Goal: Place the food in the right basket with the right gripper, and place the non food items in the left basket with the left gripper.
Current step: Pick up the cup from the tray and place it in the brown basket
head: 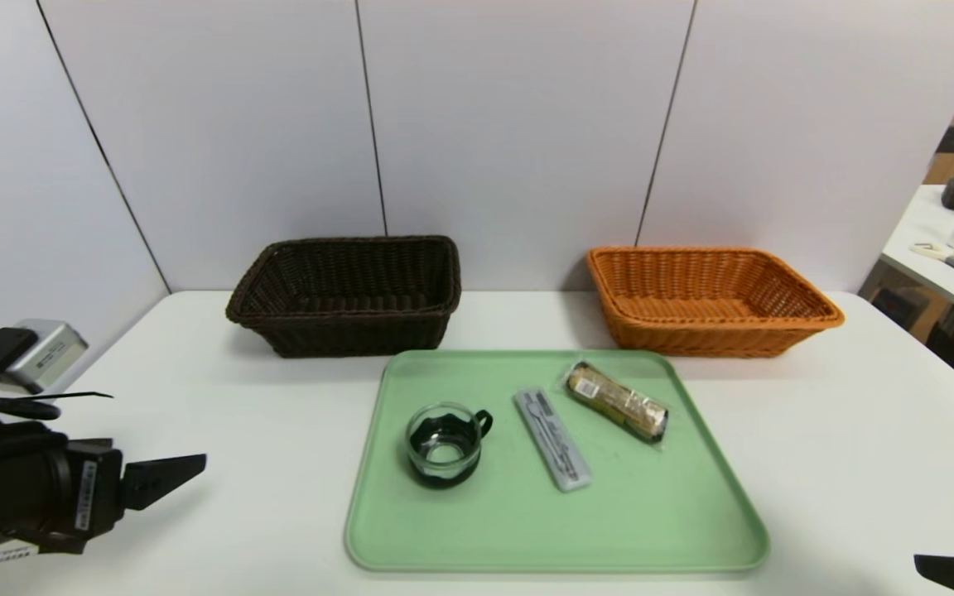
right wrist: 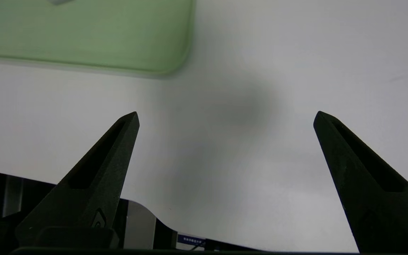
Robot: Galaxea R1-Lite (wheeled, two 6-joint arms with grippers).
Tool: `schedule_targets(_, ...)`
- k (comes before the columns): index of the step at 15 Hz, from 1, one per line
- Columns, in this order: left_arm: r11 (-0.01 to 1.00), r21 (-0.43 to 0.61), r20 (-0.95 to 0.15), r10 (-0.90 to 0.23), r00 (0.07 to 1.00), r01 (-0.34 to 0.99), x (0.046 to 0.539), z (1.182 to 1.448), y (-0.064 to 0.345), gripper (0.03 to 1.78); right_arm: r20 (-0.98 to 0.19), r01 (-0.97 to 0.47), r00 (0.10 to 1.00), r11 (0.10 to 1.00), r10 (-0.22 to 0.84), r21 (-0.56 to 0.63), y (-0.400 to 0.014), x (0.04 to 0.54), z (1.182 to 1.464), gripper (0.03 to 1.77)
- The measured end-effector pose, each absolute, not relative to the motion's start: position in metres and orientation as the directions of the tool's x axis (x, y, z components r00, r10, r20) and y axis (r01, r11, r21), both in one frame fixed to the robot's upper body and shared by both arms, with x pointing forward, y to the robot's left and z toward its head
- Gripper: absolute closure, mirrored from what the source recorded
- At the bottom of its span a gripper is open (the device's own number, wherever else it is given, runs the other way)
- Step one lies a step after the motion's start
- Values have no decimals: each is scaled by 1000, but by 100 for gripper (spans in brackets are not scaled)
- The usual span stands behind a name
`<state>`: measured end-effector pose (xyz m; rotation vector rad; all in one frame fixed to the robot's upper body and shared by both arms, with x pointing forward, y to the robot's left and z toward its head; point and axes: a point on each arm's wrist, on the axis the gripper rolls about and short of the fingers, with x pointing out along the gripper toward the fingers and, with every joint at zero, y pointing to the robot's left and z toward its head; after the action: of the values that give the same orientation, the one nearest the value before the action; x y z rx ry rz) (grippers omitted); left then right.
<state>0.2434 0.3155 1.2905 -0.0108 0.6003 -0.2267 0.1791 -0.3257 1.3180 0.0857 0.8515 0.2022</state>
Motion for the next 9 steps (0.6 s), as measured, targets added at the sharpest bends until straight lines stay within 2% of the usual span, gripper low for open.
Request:
schedule_targets(4,849,-181,-477,-518,710,497,255,1304,283,12,-694,-226,662,958,284,177,-317,196,1323,10)
schedule_targets(9,775,-276,-387,-632,672,569,266,1311,261,12,-662,-235,682,950,312,206,-309,218,1324,10)
